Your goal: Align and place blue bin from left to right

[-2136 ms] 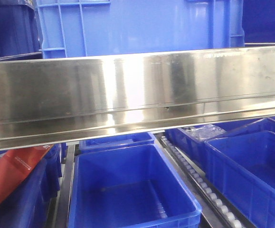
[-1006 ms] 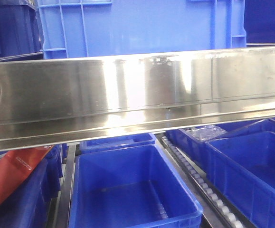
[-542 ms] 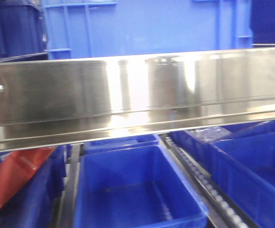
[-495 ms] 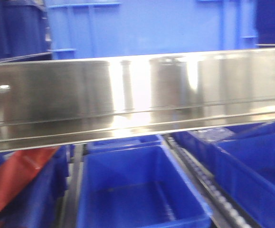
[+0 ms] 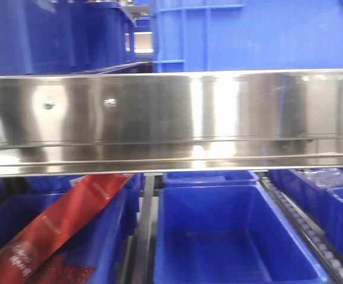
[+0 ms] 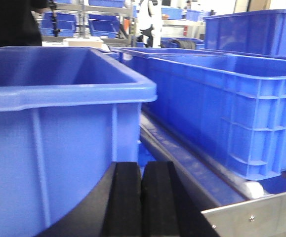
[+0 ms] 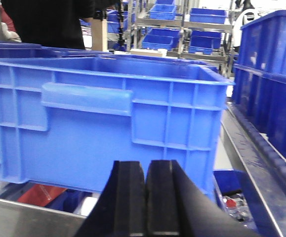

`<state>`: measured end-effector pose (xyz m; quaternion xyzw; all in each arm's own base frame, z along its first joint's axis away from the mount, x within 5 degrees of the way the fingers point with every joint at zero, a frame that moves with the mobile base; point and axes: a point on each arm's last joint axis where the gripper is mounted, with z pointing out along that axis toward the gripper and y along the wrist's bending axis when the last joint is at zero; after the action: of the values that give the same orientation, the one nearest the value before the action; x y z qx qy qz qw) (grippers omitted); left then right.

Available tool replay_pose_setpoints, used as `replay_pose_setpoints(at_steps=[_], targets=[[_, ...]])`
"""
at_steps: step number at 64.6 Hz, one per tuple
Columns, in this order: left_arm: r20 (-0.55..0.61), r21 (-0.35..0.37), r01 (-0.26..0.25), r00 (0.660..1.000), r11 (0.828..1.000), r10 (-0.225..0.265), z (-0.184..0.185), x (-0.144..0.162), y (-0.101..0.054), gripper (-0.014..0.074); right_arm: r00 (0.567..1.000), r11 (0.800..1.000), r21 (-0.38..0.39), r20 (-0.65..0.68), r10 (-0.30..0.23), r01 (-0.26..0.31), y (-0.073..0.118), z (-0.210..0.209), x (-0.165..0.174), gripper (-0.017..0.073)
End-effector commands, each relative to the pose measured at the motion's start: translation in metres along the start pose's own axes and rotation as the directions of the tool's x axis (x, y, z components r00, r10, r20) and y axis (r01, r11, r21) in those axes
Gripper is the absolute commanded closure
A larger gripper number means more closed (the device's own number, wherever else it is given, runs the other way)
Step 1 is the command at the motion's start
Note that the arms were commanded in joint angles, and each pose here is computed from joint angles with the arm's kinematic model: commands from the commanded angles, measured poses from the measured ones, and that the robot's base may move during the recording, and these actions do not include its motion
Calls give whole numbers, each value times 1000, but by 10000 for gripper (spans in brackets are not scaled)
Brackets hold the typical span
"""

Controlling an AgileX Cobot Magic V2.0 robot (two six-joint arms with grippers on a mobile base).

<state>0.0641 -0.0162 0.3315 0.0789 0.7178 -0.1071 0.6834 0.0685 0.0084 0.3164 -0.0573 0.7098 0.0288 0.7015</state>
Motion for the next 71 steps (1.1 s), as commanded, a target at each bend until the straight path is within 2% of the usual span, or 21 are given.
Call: replay_pose_setpoints(at_steps=[1, 40, 49, 52, 62, 68, 71], targets=[[25, 2, -2, 1000, 1000, 2, -1, -2, 0, 704, 1000, 1000, 0, 28, -14, 14, 0, -1, -2, 721], [22, 0, 1, 1000, 1000, -1, -1, -2, 0, 704, 1000, 1000, 0, 28, -14, 14, 0, -1, -2, 721], [47, -84, 28, 999, 996, -24, -8, 7, 5, 704, 1000, 1000, 0, 28, -14, 14, 0, -1, -2, 721], [63, -117, 5, 998, 993, 2, -10, 18, 7, 704, 1000, 1000, 0, 28, -14, 14, 0, -1, -2, 721], [161, -234, -4, 986, 972, 43, -13, 58, 14, 704, 1000, 1000, 0, 28, -14, 14, 0, -1, -2, 721], [172, -270, -14, 983, 963, 63, -15, 85, 16, 704, 1000, 1000, 0, 28, -14, 14, 0, -1, -2, 721], [141, -280, -24, 988, 960, 66, -12, 97, 18, 704, 1000, 1000, 0, 28, -14, 14, 0, -1, -2, 721]])
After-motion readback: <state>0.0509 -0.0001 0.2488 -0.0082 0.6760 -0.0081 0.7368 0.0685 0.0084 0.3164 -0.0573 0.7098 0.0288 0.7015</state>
